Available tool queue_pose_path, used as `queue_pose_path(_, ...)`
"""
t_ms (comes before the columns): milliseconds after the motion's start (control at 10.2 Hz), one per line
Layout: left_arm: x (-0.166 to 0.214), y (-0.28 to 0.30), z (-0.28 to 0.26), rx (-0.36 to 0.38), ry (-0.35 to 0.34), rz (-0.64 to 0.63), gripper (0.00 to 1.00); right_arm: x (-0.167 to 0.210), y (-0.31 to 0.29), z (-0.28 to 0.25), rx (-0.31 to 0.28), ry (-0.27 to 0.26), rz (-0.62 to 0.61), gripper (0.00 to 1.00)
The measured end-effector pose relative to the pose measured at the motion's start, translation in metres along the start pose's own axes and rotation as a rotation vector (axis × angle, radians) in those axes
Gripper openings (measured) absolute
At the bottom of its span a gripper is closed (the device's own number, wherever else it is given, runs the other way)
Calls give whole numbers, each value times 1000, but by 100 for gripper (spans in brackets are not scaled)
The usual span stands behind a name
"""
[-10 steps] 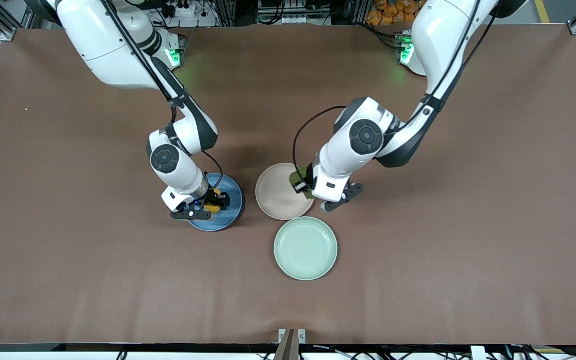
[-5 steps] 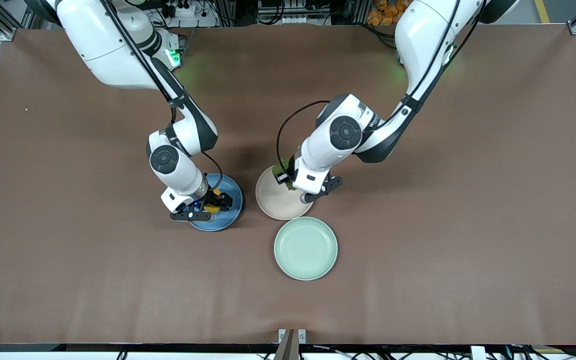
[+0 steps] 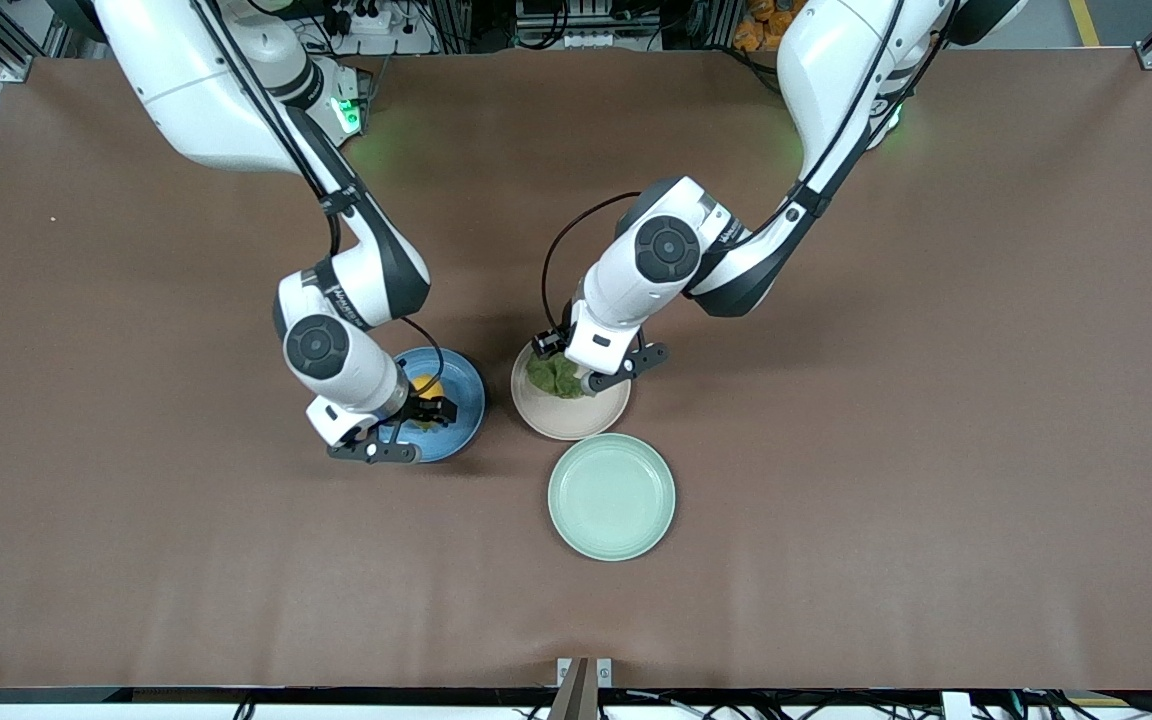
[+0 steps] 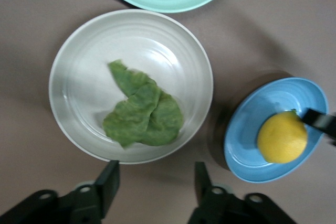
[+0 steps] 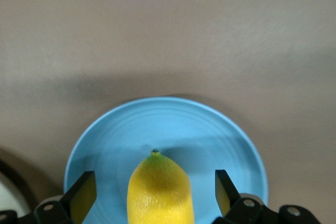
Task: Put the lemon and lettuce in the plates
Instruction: 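Lower the lemon onto the blue plate while the left gripper lowers the lettuce, then open both grippers and lift them away from the plates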
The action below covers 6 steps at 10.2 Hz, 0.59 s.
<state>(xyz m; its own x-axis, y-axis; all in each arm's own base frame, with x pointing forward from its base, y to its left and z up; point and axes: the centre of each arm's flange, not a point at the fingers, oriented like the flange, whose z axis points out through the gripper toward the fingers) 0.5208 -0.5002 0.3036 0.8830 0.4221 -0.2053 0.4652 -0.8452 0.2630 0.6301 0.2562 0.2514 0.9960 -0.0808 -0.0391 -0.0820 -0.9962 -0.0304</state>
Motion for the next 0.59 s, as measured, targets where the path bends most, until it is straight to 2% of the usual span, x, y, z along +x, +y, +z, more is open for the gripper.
queue_pose_path(195, 33, -13, -19, 66, 57, 34, 98, 18, 9, -38, -25, -42, 21, 100)
queue_pose_path(390, 83, -38, -46, 122, 110, 50, 100, 31, 24, -63, -39, -68, 22, 100)
queue_pose_path(585, 117, -61, -76, 176, 156, 39, 100, 45, 48, -94, -44, -85, -31, 100)
